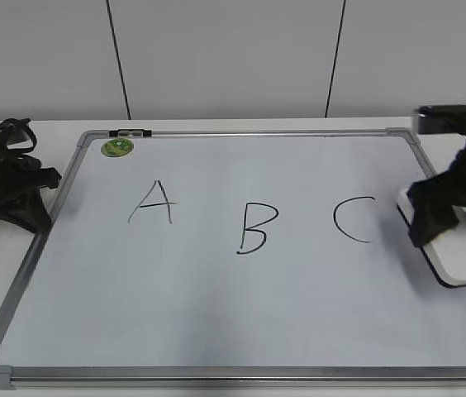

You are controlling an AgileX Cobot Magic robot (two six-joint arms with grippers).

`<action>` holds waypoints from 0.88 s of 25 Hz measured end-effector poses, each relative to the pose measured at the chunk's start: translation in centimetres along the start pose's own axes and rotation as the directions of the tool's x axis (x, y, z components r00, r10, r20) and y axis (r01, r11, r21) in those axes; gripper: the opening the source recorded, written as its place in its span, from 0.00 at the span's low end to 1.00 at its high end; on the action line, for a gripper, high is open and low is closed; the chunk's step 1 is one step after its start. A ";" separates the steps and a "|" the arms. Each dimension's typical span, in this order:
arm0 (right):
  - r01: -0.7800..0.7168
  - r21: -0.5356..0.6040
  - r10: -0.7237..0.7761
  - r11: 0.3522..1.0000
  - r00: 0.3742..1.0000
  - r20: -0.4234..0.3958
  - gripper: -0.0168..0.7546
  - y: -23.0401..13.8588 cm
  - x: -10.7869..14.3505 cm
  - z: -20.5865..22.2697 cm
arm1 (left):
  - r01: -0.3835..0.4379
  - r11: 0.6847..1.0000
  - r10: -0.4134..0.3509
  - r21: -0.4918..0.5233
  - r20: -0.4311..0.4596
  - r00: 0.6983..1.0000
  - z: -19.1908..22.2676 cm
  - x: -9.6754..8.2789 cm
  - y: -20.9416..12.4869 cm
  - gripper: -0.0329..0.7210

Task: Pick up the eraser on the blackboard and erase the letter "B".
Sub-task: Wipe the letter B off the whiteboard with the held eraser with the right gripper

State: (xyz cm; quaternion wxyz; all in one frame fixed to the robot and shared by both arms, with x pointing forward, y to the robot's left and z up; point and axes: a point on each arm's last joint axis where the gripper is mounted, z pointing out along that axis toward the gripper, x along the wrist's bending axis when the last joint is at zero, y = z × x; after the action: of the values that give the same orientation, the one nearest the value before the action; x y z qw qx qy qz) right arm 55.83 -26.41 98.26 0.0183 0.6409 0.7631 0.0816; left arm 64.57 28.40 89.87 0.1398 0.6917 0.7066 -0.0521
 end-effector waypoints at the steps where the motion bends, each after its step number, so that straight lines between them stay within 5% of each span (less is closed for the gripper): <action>1: 0.041 -0.022 -0.041 0.999 0.999 -0.002 0.72 0.7 1.2 -0.5 | 0.000 1.000 0.000 0.000 0.000 1.000 0.0 0.0 0.0 0.08; 9: 0.273 -0.127 -0.277 0.954 0.961 -0.017 0.72 5.7 9.0 -2.4 | 0.000 1.000 0.000 0.000 0.000 1.000 0.0 0.0 0.0 0.08; 22: 0.333 -0.001 -0.332 0.943 0.942 -0.038 0.72 13.4 10.6 2.9 | -0.001 1.000 0.001 0.004 0.002 1.000 -0.1 0.0 0.0 0.08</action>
State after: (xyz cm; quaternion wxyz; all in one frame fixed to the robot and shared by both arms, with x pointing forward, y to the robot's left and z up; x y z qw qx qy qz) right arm 67.36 -13.49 98.15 0.0158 0.5014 0.8607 0.0873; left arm 64.59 28.38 89.95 0.1391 0.6923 0.7060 -0.0541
